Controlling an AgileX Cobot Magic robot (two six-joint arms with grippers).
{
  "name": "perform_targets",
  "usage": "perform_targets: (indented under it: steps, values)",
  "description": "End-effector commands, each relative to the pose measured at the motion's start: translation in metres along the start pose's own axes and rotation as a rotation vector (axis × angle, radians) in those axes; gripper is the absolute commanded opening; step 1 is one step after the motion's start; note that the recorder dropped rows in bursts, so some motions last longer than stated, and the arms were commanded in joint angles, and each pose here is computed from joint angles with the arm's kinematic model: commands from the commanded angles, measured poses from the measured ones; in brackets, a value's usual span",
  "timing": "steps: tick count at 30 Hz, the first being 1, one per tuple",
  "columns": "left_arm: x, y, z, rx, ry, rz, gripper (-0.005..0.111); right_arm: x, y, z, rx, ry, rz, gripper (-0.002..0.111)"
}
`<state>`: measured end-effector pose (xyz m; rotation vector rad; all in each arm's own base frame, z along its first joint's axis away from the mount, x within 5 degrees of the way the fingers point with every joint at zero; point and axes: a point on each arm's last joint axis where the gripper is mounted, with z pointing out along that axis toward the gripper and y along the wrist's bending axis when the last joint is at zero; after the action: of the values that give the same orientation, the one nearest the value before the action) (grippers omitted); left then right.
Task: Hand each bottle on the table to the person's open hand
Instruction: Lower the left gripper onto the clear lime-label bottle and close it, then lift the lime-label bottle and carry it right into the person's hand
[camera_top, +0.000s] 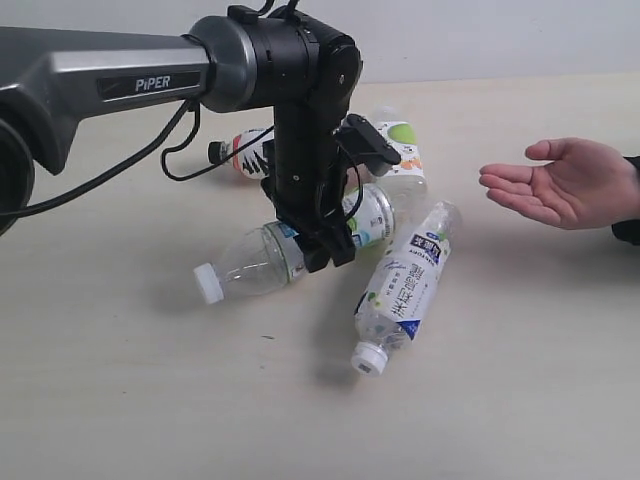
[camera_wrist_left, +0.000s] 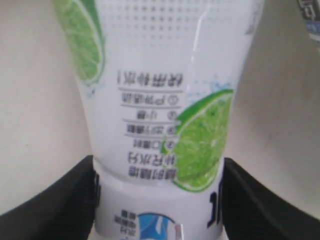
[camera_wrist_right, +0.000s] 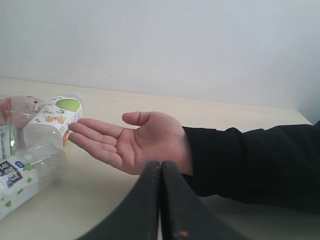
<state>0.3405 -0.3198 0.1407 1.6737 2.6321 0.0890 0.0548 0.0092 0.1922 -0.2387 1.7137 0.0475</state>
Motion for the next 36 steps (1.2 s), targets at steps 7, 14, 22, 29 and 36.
perform_targets:
  steps: [7, 14, 22, 29, 36]
  values:
    - [0.006, 0.007, -0.036, -0.095, -0.032, -0.044, 0.000, 0.001, 0.000, 0.000, 0.005, -0.008, -0.002, 0.000]
    - [0.013, 0.004, -0.081, -0.100, -0.139, -0.214, 0.000, 0.001, 0.000, 0.000, 0.005, -0.008, -0.002, 0.000]
    - [0.013, -0.018, -0.114, 0.160, -0.256, -0.446, 0.000, 0.001, 0.000, 0.000, 0.005, -0.008, -0.002, 0.000]
    - [-0.026, -0.046, -0.141, 0.637, -0.597, -0.647, 0.000, 0.001, 0.000, 0.000, 0.005, -0.008, -0.002, 0.000]
    - [-0.061, -0.060, -0.141, 0.810, -0.822, -0.882, 0.000, 0.001, 0.000, 0.000, 0.005, -0.008, -0.002, 0.000]
